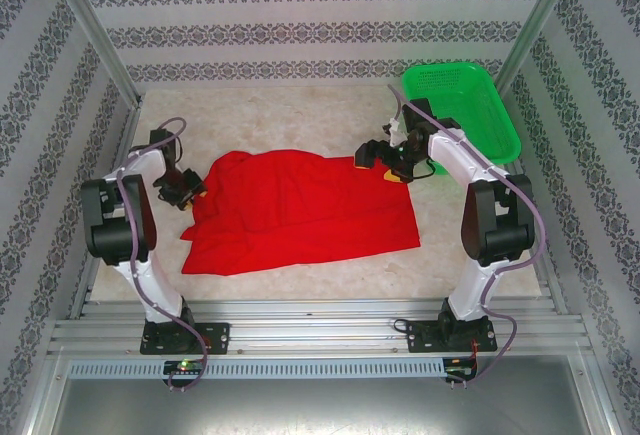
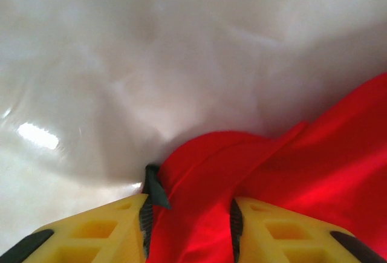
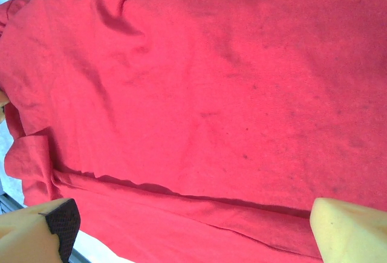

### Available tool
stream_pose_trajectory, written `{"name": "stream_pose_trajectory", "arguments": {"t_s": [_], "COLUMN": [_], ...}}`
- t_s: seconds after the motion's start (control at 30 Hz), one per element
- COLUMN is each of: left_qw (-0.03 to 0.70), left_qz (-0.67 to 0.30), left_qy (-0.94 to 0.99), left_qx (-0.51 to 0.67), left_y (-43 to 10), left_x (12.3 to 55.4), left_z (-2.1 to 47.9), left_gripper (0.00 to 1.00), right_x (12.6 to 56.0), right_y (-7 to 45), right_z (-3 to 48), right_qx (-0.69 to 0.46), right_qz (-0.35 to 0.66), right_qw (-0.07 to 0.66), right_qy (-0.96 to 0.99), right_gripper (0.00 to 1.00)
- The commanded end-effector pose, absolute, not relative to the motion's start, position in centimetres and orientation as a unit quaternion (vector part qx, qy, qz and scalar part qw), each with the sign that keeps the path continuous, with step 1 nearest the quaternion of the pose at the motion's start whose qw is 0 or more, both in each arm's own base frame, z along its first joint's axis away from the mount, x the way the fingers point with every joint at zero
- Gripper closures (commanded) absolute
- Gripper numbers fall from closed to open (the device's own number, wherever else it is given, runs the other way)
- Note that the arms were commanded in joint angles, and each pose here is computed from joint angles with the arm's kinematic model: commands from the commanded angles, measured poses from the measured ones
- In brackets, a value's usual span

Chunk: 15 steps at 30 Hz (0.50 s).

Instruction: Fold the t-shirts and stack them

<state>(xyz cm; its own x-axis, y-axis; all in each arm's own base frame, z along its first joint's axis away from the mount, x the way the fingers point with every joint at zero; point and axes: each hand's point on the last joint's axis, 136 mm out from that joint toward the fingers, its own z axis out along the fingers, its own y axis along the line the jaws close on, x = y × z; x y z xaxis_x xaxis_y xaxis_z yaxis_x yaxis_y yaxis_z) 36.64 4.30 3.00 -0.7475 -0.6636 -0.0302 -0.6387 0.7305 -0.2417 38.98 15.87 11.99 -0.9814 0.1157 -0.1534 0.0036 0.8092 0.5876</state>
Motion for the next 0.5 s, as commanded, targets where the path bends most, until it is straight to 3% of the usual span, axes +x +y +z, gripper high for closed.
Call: {"name": "stream_pose_trajectory", "arguments": {"t_s": [0.0, 0.2, 0.47], "left_qw": [0.030, 0.025, 0.086], "left_qz": [-0.088, -0.070, -0.042], "left_qy": [0.940, 0.950, 0.958], "left_qx": [-0.327, -0.302, -0.269], "left_y": [4.3, 5.0, 6.8], "left_x": [36.4, 37.5, 41.2], "left_z": [2.2, 2.7, 7.5], "left_gripper": [0.67, 0.81, 0.82], "right_x": [38.8, 38.7, 38.4], "right_y": [15.9, 15.7, 15.3], "right_z": [11.9, 12.1, 12.1], "right_qx": [0.031, 0.029, 0.031], "right_qz": [0.310, 0.307, 0.304], "right_qw": [0.082, 0.085, 0.085], "right_qy": [0.947, 0.947, 0.948], "right_gripper": [0.02, 0.02, 0.02]}}
